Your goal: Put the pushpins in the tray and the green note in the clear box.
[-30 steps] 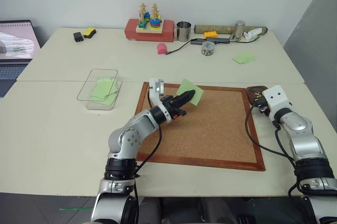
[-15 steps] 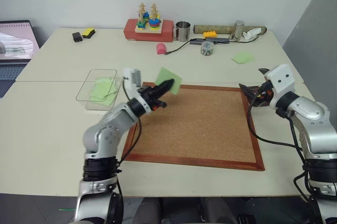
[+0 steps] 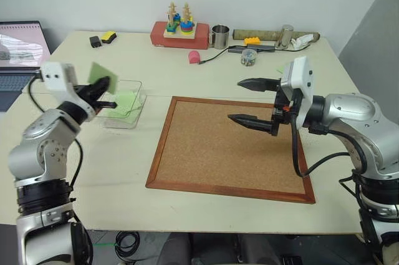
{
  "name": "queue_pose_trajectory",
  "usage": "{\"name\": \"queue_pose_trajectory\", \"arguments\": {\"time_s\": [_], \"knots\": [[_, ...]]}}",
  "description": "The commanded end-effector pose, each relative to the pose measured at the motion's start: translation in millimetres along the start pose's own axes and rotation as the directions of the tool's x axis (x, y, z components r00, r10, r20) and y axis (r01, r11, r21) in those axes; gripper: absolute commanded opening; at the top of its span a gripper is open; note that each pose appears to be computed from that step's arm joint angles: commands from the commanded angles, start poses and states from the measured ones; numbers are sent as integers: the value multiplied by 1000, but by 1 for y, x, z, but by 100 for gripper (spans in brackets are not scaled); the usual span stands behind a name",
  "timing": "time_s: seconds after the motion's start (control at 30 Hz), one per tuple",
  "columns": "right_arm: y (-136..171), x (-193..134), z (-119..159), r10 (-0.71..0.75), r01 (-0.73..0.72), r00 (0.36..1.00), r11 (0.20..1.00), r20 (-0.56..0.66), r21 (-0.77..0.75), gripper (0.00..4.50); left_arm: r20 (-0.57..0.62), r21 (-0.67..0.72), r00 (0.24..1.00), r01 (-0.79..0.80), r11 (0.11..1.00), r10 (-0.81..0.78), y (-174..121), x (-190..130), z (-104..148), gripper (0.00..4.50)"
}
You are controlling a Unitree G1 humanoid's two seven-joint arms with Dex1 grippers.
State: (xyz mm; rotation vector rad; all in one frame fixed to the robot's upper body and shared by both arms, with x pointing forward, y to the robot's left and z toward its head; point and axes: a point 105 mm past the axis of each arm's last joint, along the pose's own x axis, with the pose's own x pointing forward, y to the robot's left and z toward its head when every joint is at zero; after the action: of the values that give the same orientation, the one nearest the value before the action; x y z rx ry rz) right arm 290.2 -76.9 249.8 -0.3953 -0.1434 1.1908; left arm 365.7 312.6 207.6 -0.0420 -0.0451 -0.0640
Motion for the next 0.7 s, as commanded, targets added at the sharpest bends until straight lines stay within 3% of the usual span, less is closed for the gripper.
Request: {"name": "queue_pose_trajectory", "arguments": {"time_s": [0.03,0.17,0.3,0.7], "knots": [[1,4,8,25,-24,999,999,22,-33,420,9,52,998,-62,997,62,14,4,4,0],[3,8,6,37,-36,999,999,16,-39,430,-56,91,998,-25,996,30,7,8,-10,49],[4,9,6,41,-41,999,999,19,-32,430,-93,139,996,-2,990,15,6,7,-17,136],[4,4,1,27,-27,1000,1000,-8,-9,430,-87,212,996,34,977,-16,-1,5,-9,371]]}}
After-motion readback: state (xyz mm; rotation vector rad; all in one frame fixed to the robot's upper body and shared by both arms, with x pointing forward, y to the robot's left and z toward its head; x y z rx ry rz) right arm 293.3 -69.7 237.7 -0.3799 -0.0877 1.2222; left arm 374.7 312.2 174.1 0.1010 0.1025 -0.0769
